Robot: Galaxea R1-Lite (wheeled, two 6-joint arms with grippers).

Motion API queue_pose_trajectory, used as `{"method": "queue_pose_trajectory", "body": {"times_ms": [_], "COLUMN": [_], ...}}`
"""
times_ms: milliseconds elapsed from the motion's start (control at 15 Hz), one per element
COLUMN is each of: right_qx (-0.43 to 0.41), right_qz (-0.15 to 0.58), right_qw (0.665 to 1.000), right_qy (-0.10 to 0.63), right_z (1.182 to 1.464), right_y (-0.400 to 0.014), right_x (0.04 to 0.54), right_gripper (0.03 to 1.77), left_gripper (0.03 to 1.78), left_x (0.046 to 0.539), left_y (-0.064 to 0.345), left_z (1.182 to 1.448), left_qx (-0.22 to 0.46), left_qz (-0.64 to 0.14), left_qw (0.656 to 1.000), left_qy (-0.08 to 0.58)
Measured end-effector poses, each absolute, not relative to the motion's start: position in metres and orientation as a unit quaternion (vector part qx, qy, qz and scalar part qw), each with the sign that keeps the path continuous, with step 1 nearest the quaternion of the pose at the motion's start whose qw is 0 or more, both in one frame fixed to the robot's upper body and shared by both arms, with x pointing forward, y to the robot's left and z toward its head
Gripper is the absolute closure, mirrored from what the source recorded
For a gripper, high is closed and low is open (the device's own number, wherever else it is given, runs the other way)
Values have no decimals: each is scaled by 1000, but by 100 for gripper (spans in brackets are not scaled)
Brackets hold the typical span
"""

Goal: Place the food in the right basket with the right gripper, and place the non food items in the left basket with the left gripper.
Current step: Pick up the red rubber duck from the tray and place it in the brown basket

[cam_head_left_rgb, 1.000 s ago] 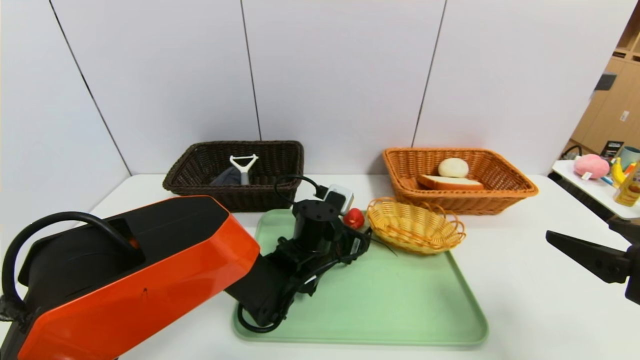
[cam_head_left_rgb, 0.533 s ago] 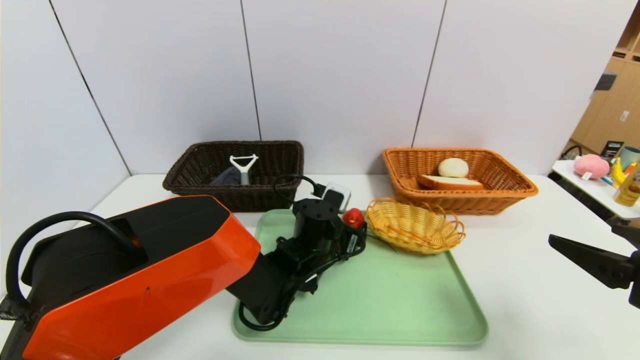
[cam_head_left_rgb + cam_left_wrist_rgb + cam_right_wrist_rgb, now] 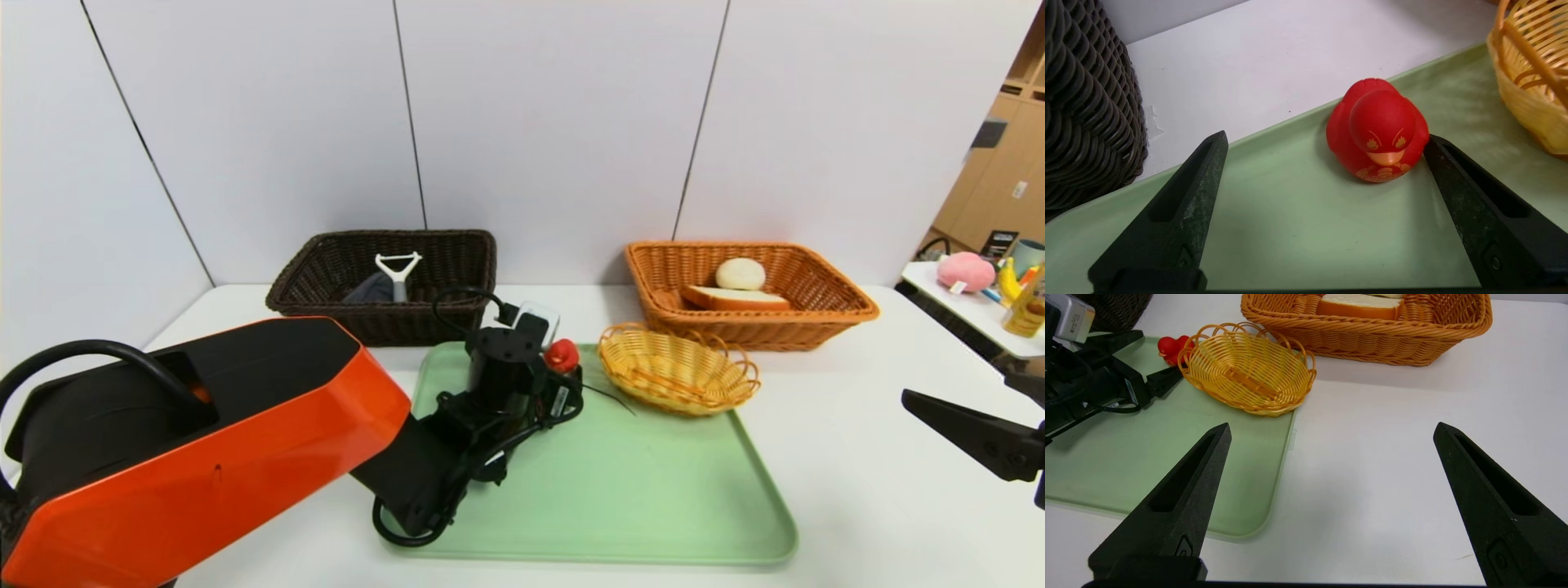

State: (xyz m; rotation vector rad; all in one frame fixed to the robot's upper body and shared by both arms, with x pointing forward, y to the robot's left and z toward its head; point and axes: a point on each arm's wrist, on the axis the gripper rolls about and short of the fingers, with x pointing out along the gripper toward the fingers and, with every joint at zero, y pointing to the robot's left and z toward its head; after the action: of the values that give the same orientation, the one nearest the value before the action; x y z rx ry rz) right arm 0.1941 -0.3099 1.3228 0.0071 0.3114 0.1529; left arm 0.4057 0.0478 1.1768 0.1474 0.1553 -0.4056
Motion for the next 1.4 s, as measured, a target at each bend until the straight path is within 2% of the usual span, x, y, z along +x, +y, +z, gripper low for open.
{"method": "queue_pose_trajectory", "body": {"times_ms": [467, 1333, 1400], "right_qx": [1, 1, 1], "right_qz": [79, 80, 80], "right_qw": [985, 985, 985], "right_qy": [155, 154, 155], "right_z": [1320, 1320, 1319], "right_y": [-310, -310, -310], "right_x": [190, 190, 190], "right_gripper": [9, 9, 9], "left_gripper": [12, 12, 28], "left_x": [395, 403, 403], "left_y": [37, 31, 30], "left_z": [1186, 1176, 1175], "left_qx": [60, 63, 63], "left_qz": [-229, -228, -229], "left_qw": [970, 970, 970], "left_qy": [56, 59, 59]}}
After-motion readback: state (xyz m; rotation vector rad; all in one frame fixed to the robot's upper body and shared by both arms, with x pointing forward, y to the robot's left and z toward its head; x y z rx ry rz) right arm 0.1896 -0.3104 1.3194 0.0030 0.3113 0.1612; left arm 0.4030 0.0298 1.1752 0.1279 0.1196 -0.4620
